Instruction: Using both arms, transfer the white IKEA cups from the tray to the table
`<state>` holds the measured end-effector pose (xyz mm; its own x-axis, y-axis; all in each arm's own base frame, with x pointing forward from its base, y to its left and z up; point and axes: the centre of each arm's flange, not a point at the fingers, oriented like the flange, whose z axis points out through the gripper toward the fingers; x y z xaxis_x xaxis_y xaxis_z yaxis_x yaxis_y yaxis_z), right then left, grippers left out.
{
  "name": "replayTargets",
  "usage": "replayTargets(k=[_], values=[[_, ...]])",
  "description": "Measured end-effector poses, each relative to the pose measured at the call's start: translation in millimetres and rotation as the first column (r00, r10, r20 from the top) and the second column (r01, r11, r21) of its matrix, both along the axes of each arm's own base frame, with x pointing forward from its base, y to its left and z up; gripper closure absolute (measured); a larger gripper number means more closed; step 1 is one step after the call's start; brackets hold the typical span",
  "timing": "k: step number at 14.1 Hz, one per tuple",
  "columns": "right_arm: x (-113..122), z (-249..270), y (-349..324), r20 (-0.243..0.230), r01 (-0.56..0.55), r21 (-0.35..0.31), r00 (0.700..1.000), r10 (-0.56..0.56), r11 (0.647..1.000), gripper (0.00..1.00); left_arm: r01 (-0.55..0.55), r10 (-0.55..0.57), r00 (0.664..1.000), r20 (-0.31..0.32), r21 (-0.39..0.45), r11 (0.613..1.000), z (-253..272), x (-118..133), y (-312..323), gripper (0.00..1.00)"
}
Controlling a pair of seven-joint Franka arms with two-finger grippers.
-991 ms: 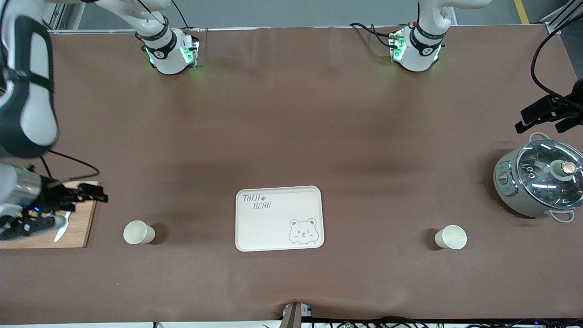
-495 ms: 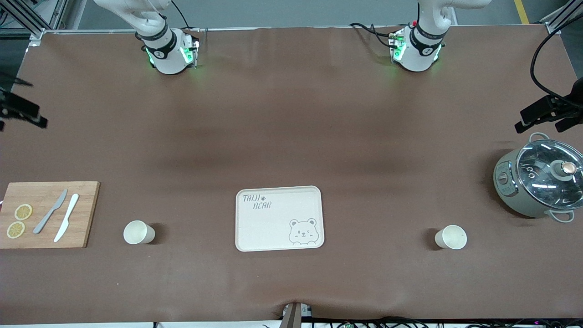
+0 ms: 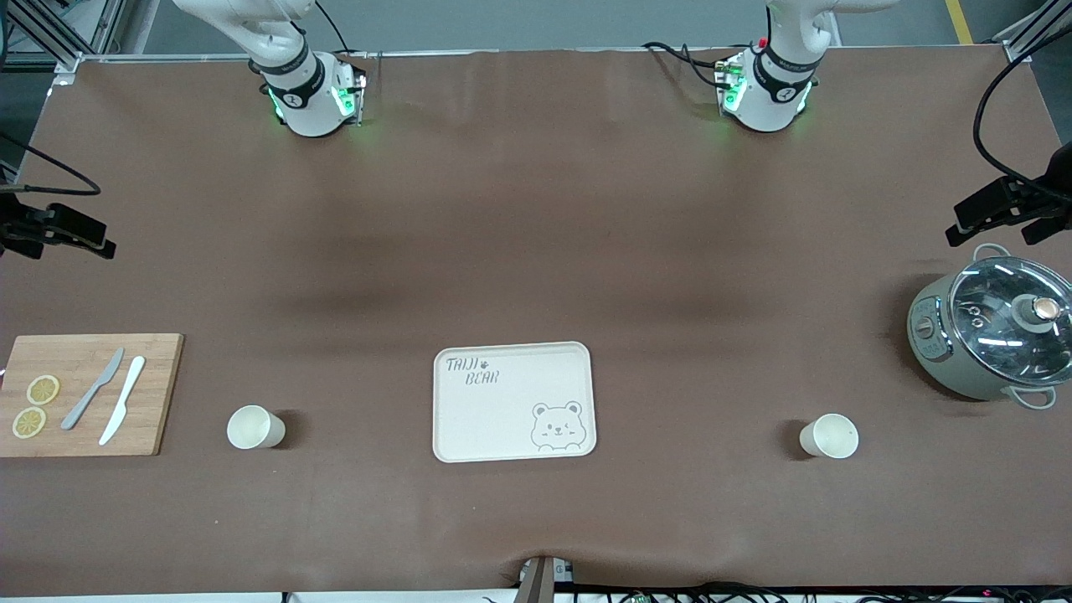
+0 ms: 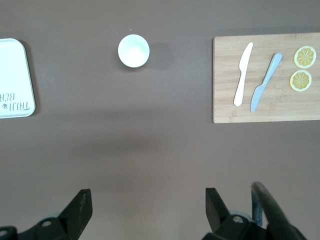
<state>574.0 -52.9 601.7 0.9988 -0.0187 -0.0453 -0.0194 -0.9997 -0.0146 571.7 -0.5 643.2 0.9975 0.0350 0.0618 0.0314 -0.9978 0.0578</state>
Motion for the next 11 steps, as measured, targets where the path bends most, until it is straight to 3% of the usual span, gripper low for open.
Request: replayTargets(k=[5,11], values=[[-7.5,10.7,-2.6,0.012,0.006,-0.001,1.000,-0.006,1.000,0.00,0.006,-0.006,0.999,0.033,0.001,1.000,9.8,9.4,-4.3,0.00],[-7.8,11.1,-5.7,0.014,0.012,-0.001,1.000,-0.012,1.000,0.00,0.002,-0.003,1.000,0.031,0.041,0.999,6.7,15.1,-1.1,0.00]])
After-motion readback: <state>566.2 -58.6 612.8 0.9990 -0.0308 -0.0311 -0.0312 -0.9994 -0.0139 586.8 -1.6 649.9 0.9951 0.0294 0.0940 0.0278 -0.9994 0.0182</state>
